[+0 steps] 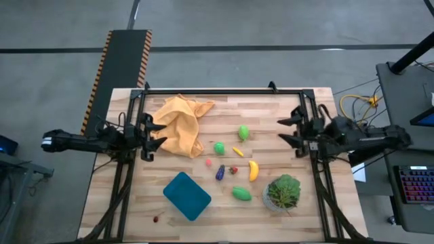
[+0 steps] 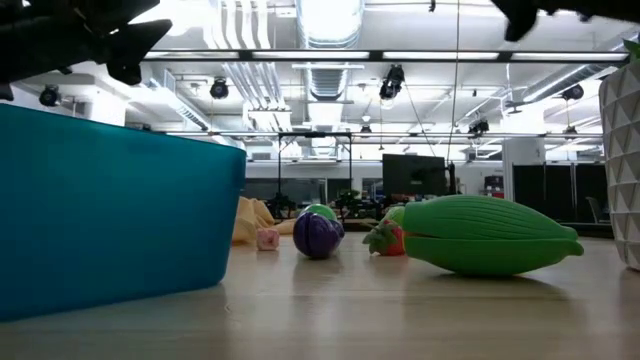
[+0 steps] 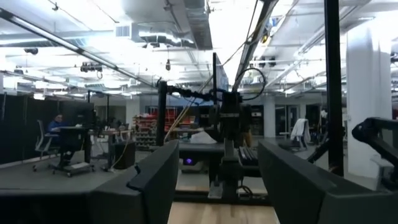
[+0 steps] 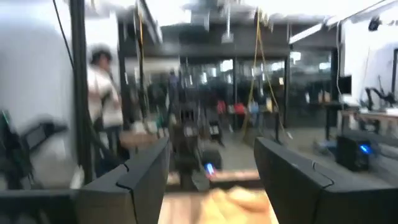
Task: Pick and placing Produce into tupperware
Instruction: Put the melon into the blue bin
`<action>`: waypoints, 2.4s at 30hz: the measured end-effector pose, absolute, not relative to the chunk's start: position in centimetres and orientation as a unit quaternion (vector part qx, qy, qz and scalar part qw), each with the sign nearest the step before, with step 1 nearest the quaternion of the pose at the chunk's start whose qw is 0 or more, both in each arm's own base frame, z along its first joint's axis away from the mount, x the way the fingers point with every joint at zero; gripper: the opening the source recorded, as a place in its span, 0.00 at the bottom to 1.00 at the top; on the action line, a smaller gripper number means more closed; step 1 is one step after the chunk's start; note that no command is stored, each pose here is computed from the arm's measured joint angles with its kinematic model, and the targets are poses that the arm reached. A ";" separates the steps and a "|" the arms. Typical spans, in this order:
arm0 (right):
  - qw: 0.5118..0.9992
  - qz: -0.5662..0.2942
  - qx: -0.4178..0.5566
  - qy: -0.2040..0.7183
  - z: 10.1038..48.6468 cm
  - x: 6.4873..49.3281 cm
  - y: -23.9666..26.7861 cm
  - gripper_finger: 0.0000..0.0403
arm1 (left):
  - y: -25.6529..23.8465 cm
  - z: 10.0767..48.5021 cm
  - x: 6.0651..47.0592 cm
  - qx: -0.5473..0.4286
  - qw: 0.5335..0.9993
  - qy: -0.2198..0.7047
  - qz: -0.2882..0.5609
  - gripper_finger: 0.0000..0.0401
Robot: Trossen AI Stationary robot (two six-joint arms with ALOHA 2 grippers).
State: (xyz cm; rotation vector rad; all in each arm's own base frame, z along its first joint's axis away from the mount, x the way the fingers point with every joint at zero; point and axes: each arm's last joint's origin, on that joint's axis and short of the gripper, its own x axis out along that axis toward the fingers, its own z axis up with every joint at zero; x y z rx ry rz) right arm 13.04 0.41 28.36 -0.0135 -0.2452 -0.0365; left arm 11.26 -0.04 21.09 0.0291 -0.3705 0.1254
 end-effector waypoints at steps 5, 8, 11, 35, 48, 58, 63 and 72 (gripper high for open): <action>0.997 -0.073 -0.022 0.033 30.2 16.6 0.3 0.56 | 0.0 21.2 11.3 0.014 0.981 -0.185 0.062 0.51; 0.980 -0.156 -0.018 0.124 30.4 18.6 -0.2 0.56 | 0.0 21.1 11.3 0.014 0.981 -0.184 0.062 0.51; 0.958 -0.222 -0.013 0.180 30.5 20.5 -0.4 0.56 | 0.0 21.1 11.3 0.014 0.981 -0.183 0.063 0.51; 0.811 -0.371 0.089 0.444 28.1 33.8 -3.6 0.56 | 0.0 21.3 11.1 -0.018 0.979 -0.195 0.058 0.51; 0.738 -0.381 0.210 0.515 23.6 34.9 -9.4 0.56 | 0.0 21.1 11.3 -0.042 0.980 -0.187 0.053 0.51; 0.732 -0.361 0.204 0.541 22.6 34.9 -10.1 0.67 | 0.0 21.0 11.3 -0.042 0.980 -0.187 0.053 0.51; 0.729 -0.371 0.218 0.533 22.7 34.9 -10.1 0.77 | 0.0 21.0 11.3 -0.042 0.980 -0.187 0.053 0.51; 0.706 -0.385 0.231 0.548 21.4 35.1 -9.9 0.80 | 0.0 21.0 11.3 -0.042 0.980 -0.186 0.053 0.51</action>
